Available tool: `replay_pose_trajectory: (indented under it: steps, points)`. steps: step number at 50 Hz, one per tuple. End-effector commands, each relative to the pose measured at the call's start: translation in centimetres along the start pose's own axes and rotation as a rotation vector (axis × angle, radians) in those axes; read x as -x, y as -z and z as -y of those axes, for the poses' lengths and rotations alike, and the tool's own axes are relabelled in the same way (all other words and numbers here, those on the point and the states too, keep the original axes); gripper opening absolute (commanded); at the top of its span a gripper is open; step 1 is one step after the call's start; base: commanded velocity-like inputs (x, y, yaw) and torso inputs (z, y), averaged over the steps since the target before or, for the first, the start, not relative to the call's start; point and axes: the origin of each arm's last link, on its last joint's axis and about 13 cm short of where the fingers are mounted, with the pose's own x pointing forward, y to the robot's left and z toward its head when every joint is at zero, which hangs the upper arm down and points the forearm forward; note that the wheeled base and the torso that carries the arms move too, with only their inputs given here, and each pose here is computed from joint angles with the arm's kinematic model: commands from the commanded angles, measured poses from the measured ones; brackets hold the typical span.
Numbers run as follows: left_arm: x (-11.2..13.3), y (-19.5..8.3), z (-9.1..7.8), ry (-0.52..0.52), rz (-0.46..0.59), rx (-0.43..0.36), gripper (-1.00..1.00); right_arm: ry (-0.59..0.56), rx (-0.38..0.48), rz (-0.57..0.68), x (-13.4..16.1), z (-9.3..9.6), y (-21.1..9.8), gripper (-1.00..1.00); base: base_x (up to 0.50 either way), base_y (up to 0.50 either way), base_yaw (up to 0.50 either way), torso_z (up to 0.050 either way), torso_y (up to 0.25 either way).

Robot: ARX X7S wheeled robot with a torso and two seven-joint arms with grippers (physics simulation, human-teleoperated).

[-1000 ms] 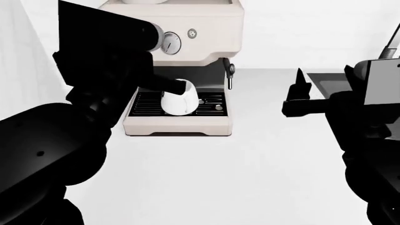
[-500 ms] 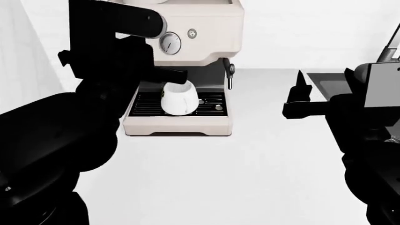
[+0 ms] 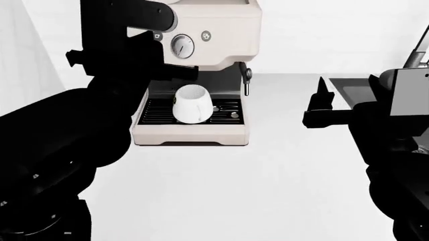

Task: Press the button on the coffee machine to serve coffee.

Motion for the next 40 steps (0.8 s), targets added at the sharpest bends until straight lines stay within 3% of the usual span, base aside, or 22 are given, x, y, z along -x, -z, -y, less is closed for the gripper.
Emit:
replay_pose_trajectory:
  steps: [1, 40]
  points:
    - [-0.6, 0.3, -0.2, -0.011, -0.012, -0.003, -1.00, 0.000, -0.006, -0.004, -0.1, 0.0, 0.2, 1.00, 0.00, 0.00, 0.00, 0.000, 0.000]
    - [-2.0, 1.8, -0.9, -0.013, -0.073, 0.007, -1.00, 0.000, -0.020, -0.024, -0.5, -0.1, 1.4, 1.00, 0.00, 0.00, 0.00, 0.000, 0.000]
